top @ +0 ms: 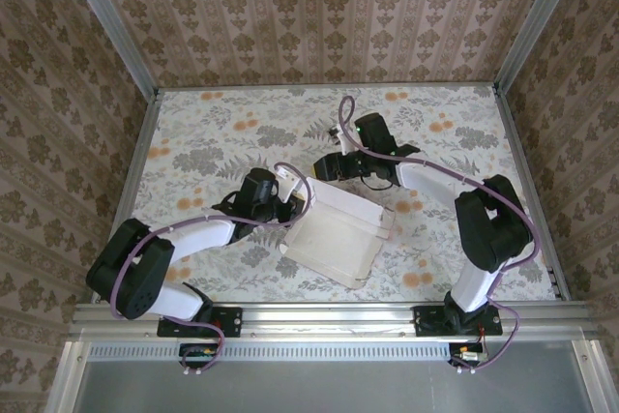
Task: Fold the paper box
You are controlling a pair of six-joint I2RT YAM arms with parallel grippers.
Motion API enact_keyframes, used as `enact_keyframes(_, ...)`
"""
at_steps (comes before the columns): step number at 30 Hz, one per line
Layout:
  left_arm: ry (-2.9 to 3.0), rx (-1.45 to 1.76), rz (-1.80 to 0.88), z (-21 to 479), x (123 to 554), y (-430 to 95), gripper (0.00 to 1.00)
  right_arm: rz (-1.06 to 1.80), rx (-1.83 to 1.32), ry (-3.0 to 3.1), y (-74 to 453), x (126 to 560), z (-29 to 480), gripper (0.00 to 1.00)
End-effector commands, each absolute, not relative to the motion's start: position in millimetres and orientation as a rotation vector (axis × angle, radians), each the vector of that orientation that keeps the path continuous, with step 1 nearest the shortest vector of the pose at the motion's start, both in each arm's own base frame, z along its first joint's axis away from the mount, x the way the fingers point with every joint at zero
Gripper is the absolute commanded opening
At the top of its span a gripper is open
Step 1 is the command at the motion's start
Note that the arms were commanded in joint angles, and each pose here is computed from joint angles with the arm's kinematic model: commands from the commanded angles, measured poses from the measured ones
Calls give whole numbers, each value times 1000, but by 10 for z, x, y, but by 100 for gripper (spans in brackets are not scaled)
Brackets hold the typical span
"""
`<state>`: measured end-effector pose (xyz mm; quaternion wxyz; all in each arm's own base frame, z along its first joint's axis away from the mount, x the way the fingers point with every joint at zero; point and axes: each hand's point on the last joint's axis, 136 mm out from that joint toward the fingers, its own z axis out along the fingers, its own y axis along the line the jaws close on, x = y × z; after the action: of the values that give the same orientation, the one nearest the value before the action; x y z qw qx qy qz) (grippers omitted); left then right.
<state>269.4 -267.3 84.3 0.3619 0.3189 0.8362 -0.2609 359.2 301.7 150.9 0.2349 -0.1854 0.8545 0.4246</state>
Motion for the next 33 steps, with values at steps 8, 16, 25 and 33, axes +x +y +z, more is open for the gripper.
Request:
enact_keyframes(8,2186,877,-652,757,2646,-2738,9,1217,-518,2356,3140,3528,1302,51)
enact_keyframes(16,2181,896,-650,771,2631,-2782,8,1199,-480,2353,3145,3564,1195,55)
enact_keyframes(25,2176,912,-655,798,2613,-2812,9,1209,-434,2326,3137,3588,1145,58)
enact_keyframes(33,2167,918,-657,881,2597,-2810,12,1204,-430,2333,3105,3541,1099,56)
